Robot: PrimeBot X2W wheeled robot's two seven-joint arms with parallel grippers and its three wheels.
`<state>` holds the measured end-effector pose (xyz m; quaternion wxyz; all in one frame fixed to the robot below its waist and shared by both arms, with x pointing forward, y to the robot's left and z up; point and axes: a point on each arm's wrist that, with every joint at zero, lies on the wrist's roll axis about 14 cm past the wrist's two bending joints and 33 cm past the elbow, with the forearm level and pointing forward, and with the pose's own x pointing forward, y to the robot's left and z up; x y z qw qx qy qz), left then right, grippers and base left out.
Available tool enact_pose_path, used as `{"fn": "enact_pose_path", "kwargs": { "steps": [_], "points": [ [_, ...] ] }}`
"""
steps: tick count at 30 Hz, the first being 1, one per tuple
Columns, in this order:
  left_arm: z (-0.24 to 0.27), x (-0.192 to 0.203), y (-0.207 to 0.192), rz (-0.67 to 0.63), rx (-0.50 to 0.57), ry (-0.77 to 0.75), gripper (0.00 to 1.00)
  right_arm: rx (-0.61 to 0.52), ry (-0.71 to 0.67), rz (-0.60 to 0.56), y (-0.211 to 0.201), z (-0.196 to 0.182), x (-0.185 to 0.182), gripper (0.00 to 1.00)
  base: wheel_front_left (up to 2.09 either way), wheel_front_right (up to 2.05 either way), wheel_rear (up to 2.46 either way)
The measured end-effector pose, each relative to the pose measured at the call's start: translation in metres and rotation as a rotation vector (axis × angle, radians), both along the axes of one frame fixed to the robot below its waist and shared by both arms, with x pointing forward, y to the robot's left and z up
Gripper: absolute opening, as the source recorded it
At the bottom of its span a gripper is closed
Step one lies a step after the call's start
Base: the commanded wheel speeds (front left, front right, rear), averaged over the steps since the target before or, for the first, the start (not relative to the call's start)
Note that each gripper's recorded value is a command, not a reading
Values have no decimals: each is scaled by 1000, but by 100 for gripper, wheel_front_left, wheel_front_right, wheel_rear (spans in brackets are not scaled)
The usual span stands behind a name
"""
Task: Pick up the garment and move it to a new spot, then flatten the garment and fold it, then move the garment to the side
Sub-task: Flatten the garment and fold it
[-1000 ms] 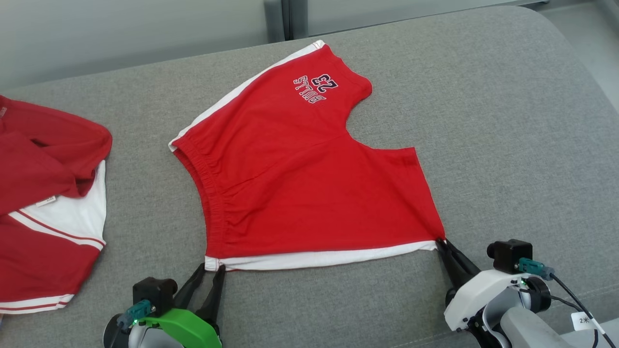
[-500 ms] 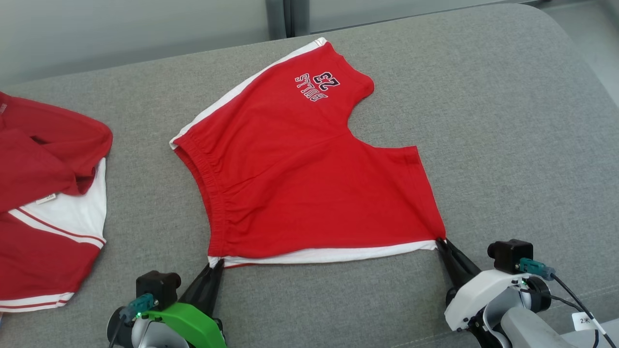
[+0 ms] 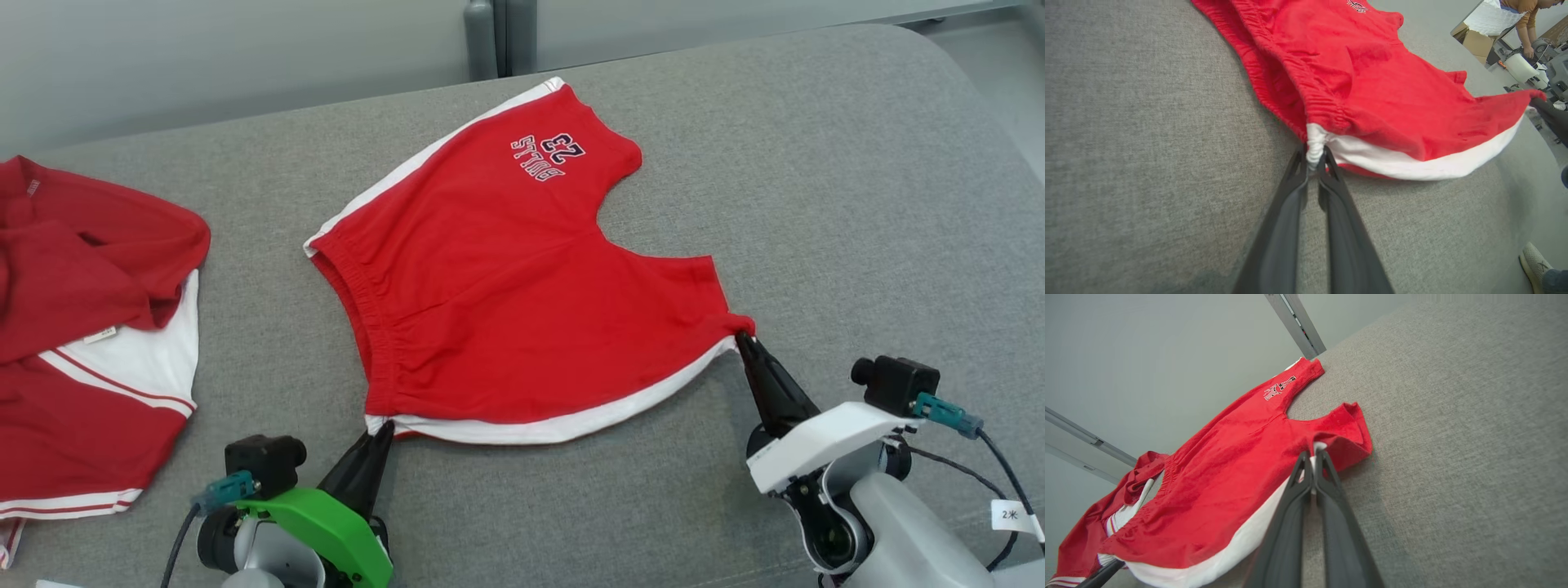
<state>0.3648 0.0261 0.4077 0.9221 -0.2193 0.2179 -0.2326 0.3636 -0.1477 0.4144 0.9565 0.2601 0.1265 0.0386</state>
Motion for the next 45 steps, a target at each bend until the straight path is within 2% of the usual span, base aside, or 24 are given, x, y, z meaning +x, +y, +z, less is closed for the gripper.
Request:
{"fn": "enact_pose_path", "kwargs": {
  "steps": [7, 12, 21, 34, 40, 45],
  "points": [
    [26, 1, 2, 9, -76, -15, 0, 75, -129, 6, -10, 49, 12, 0, 0, 0, 0],
    [28, -14, 7, -13, -77, 12, 0, 117, -187, -5, -24, 74, 9, 0, 0, 0, 0],
    [42, -37, 6, -62, -117, 32, 0, 126, -146, -15, -50, 74, -24, 0, 0, 0, 0],
    [57, -78, 0, -127, -226, 147, 0, 158, -87, -27, -79, 82, -63, 0, 0, 0, 0],
    [60, -72, 1, -140, -229, 187, 0, 149, -30, 43, -68, 77, -54, 0, 0, 0, 0],
    [56, -62, 2, -158, -214, 215, 0, 136, -38, 109, -59, 84, -25, 0, 0, 0, 0]
  ]
}}
